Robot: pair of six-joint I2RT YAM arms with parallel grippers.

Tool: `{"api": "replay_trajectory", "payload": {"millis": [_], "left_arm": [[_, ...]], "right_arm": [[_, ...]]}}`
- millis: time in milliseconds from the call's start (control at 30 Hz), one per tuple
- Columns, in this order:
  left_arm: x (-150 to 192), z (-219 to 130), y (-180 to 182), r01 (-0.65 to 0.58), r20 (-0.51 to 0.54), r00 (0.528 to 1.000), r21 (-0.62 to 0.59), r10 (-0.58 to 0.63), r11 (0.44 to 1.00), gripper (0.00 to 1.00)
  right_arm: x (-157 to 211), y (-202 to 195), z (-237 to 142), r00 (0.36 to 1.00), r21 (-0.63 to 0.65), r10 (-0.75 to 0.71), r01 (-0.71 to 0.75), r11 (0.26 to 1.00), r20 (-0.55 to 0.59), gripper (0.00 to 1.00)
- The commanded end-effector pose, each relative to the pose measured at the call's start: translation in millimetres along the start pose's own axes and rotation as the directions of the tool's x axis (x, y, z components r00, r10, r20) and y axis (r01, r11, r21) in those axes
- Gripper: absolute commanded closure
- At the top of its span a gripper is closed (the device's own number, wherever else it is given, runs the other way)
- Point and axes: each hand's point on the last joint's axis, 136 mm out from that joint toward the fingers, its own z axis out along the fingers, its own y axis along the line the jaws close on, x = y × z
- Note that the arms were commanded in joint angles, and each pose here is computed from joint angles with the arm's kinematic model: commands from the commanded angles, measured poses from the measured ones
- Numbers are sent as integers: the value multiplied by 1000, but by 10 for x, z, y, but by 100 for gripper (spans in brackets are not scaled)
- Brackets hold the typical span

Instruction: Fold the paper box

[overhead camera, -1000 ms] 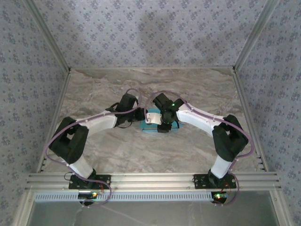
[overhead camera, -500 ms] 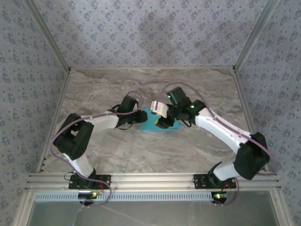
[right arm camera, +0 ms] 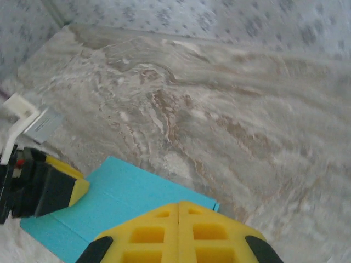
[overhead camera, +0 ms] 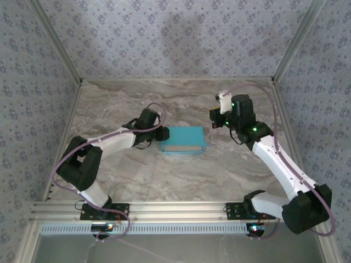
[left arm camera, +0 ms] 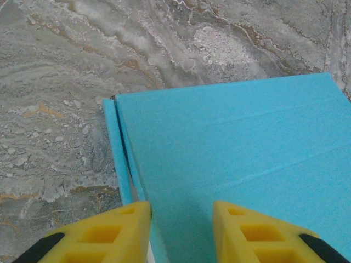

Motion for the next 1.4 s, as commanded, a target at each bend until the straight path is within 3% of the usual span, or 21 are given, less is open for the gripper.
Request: {"api": "replay_trajectory", "payload": {"millis": [0,167,267,367,533,833,1367], "left_arm": [[-117,-147,-113,-34,29,999,23,33,999,66],[-270,-364,-156,-90,74,993,-6,90,996,65],[-307,-418,-65,-101,74,992,-40,104,994,62],[-315,-401,79,-67,58,996,-55,70,996,61],[-255,-306,160,1,13,1000,-27,0,1000,58],[4,-66,49,195,-119,976,94,-183,976,58],[71,12,-44,327,-186,938,184,-294,927,61]], "right_arm": [[147,-213,71,956,41,291,-289,956,-39,100],[505,-504,202,888,139,427,-407,903,-173,100],[735,-610,313,821,224,510,-463,858,-256,81],[903,-594,459,755,268,566,-499,824,-333,70],[1020,-508,617,704,301,592,-510,805,-391,53],[1317,-319,856,554,299,677,-622,724,-485,55],[1516,-53,1026,439,252,714,-727,639,-545,53]]}}
